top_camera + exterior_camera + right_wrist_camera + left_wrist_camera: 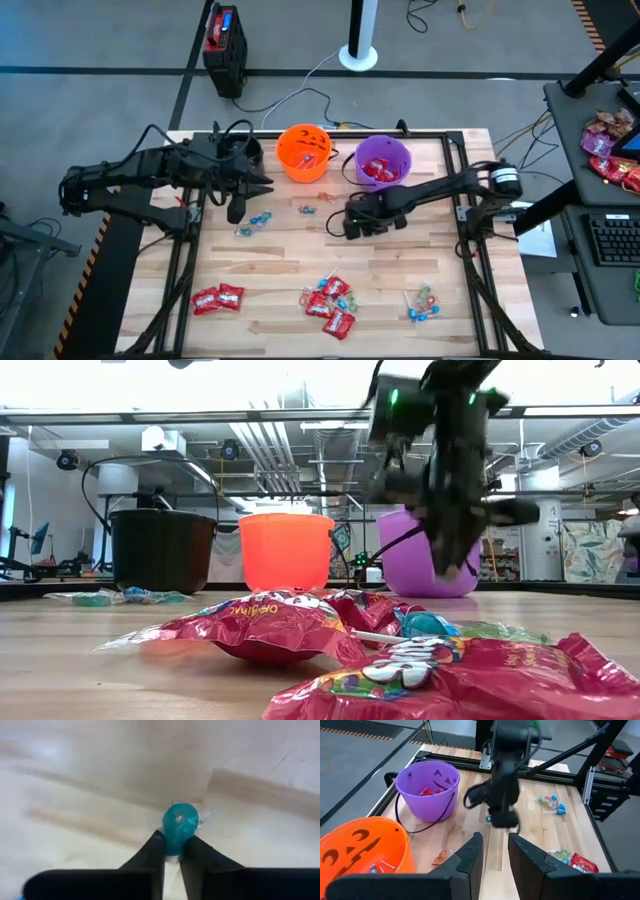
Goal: Sort candy by brand, put in halloween buckets
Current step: Put the blue gummy into the black bucket
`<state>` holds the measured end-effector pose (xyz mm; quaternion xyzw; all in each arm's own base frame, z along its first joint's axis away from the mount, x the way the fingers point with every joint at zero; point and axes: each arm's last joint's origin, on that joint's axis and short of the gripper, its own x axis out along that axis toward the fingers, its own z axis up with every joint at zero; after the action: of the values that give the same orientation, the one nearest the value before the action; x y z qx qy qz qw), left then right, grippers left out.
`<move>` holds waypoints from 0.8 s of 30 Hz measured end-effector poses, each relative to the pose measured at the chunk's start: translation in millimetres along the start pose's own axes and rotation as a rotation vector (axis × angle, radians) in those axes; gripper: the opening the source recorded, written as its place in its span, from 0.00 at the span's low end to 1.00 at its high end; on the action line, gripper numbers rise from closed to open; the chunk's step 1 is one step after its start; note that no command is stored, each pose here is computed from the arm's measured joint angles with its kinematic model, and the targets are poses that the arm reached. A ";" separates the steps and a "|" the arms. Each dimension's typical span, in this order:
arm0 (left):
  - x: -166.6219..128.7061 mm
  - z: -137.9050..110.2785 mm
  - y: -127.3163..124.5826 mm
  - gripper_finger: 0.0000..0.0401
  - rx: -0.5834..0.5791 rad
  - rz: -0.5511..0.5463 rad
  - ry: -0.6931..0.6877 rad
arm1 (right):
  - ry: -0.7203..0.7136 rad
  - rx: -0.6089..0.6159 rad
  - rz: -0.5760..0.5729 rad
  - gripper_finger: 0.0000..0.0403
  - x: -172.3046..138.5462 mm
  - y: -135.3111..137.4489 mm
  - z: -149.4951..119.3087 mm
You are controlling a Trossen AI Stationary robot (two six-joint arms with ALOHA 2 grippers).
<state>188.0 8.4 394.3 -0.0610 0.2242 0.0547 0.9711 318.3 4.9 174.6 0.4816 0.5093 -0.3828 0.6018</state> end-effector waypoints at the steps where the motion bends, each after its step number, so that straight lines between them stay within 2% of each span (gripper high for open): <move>1: 0.0 0.0 0.0 0.19 0.006 0.000 0.000 | -0.003 -0.005 0.027 0.05 -8.7 1.0 -2.7; 5: -0.1 3.3 0.3 0.19 0.033 0.021 -0.036 | -0.061 -0.045 0.189 0.05 -56.9 9.5 -14.5; 8: -0.6 7.7 1.3 0.19 0.048 0.065 -0.085 | -0.181 -0.142 0.309 0.06 -96.8 14.0 -17.0; 11: -1.4 13.9 1.8 0.19 0.066 0.100 -0.150 | -0.351 -0.225 0.373 0.05 -134.0 15.0 -5.0; 13: -1.7 19.1 1.9 0.19 0.082 0.122 -0.203 | -0.475 -0.263 0.384 0.05 -157.0 13.4 9.8; 16: -2.9 26.5 3.4 0.19 0.100 0.182 -0.279 | -0.588 -0.346 0.375 0.05 -183.9 7.7 37.9; 20: -3.1 35.9 10.6 0.21 0.071 0.281 -0.369 | -0.680 -0.458 0.346 0.05 -208.6 -3.2 76.2; 24: -2.9 40.9 19.4 0.21 0.017 0.349 -0.418 | -0.704 -0.542 0.308 0.05 -216.2 -22.3 109.1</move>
<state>200.4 33.2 430.3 -0.0008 0.0264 0.2307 0.9727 283.1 -112.7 384.5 0.2177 0.2786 -0.2823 0.8918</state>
